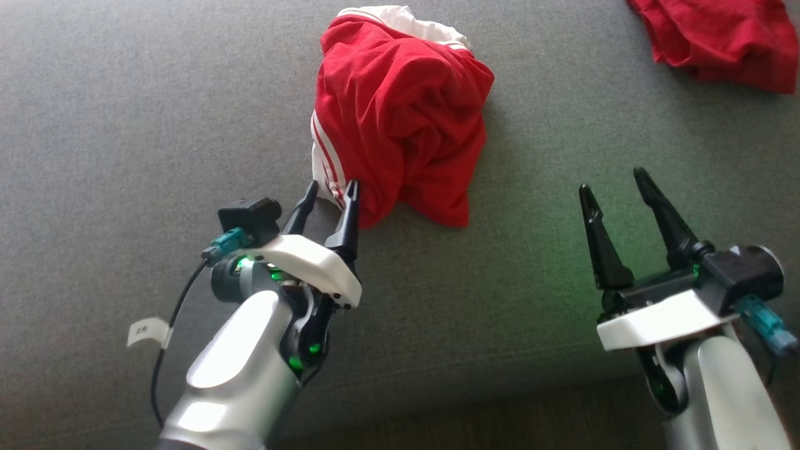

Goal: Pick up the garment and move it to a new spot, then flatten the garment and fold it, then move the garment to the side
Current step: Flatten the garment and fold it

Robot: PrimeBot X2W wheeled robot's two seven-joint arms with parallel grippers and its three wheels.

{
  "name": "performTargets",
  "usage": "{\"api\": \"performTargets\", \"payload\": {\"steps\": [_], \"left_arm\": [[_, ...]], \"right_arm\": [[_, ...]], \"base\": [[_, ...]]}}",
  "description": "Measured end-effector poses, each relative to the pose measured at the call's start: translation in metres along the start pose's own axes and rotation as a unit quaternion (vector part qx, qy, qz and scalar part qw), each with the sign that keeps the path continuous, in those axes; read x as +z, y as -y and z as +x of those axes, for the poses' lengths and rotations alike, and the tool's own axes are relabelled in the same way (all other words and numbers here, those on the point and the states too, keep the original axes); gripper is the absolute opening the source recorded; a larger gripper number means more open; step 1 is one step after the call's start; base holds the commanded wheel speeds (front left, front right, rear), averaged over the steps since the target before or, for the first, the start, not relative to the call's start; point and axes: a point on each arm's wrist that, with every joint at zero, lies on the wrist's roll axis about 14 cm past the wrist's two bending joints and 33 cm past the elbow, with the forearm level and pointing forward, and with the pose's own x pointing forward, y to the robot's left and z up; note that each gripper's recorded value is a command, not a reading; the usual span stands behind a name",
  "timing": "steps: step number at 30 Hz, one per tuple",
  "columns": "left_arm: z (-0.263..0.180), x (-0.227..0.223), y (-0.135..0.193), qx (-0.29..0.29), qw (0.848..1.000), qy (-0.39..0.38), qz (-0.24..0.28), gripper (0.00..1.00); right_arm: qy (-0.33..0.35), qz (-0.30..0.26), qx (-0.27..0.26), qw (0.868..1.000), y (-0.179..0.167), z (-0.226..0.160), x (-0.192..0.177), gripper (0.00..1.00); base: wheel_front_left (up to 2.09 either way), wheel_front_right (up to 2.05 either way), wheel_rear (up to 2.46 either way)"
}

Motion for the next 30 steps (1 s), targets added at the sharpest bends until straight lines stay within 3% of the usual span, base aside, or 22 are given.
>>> {"api": "performTargets", "payload": {"steps": [1,2,4,11,16,21,30], "left_arm": [[0.0,-0.001,0.002,-0.002,1.0,-0.002,-0.001,0.89],[0.001,-0.001,0.003,-0.006,1.0,-0.003,-0.001,0.48],[0.004,0.002,0.005,-0.01,1.0,0.001,-0.005,0.0],[0.006,0.005,0.015,-0.028,1.0,0.002,-0.013,0.0],[0.007,0.038,0.042,-0.076,0.995,0.048,-0.041,0.0],[0.005,0.09,0.086,-0.148,0.977,0.101,-0.117,0.0],[0.006,0.188,0.18,-0.268,0.936,0.106,-0.204,0.0]], "right_arm": [[0.002,0.0,0.0,1.0,0.0,0.002,0.001,1.0],[0.005,-0.001,0.0,1.0,0.0,0.003,0.003,1.0],[0.006,-0.001,0.001,1.0,0.0,0.005,0.003,1.0],[0.007,0.0,0.0,1.0,0.0,0.005,0.004,1.0],[0.021,0.004,-0.004,1.0,0.003,0.002,0.015,1.0],[0.043,0.015,-0.011,0.999,0.007,-0.006,0.032,1.0],[0.065,0.032,-0.039,0.997,0.022,-0.034,0.05,1.0]], "base": [[0.0,0.0,0.0],[0.0,0.0,0.0],[0.0,0.0,0.0],[0.0,0.0,0.0],[0.0,0.0,0.0],[0.0,0.0,0.0],[0.0,0.0,0.0]]}}
